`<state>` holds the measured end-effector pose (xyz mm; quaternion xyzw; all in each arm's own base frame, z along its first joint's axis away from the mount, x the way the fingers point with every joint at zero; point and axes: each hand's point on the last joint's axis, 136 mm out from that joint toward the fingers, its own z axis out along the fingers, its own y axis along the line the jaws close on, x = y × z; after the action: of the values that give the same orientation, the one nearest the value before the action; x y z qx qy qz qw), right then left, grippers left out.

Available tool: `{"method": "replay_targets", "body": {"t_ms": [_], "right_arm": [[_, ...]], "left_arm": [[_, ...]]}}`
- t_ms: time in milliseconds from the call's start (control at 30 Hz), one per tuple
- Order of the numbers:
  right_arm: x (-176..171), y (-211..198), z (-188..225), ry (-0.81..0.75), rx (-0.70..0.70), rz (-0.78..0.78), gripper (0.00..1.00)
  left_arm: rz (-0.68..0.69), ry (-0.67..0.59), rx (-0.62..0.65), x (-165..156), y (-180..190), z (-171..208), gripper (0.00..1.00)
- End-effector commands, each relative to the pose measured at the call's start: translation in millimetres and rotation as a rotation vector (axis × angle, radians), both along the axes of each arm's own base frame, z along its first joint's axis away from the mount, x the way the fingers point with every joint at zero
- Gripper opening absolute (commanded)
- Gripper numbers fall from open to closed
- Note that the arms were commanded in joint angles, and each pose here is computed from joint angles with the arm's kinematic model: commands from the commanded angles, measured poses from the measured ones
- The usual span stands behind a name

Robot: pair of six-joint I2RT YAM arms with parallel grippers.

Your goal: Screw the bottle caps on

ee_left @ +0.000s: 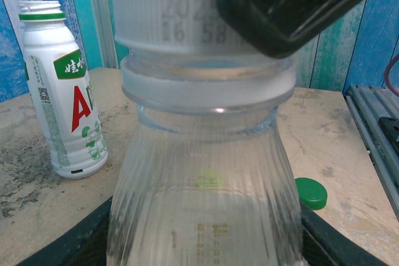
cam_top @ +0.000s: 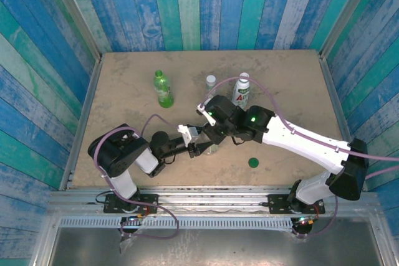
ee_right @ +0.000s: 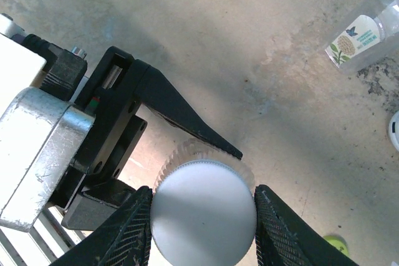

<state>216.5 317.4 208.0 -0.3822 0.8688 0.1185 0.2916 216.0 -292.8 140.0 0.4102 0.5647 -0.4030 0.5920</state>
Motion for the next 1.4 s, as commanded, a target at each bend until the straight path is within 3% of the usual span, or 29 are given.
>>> {"method": "replay_targets", "body": {"t_ms": [0, 167, 333, 433, 667, 1000, 1367], "right_arm": [[-22.7, -10.9, -34.5, 0.091, -0.144, 0.055, 0.43], [-13.3, -8.3, -8.0, 0.004, -0.073, 0.034, 0.49], [-7.7, -10.0, 23.4, -0.090, 0.042, 0.009, 0.67], [-6.1, -11.3, 36.8, -0.134, 0.126, -0.015, 0.68], [4.4, -20.9, 25.8, -0.114, 0.144, -0.083, 0.48], [4.8, -21.9, -5.3, -0.002, 0.088, -0.092, 0.36], [-20.0, -16.1, -30.1, 0.282, 0.173, -0.058, 0.27]], "left_arm": [[-0.017, 0.040, 0.039, -2.4, -3.1, -13.8, 0.54], [-0.016, 0.038, 0.038, -2.8, -2.5, -13.2, 0.54], [-0.014, 0.039, 0.042, -2.6, -2.3, -13.5, 0.55], [-0.014, 0.038, 0.043, -2.7, -2.2, -13.7, 0.55], [-0.018, 0.037, 0.039, -2.9, -3.0, -12.6, 0.54], [-0.020, 0.039, 0.041, -3.3, -2.9, -13.0, 0.54], [-0.016, 0.044, 0.032, -2.6, -2.7, -11.0, 0.54]]}}
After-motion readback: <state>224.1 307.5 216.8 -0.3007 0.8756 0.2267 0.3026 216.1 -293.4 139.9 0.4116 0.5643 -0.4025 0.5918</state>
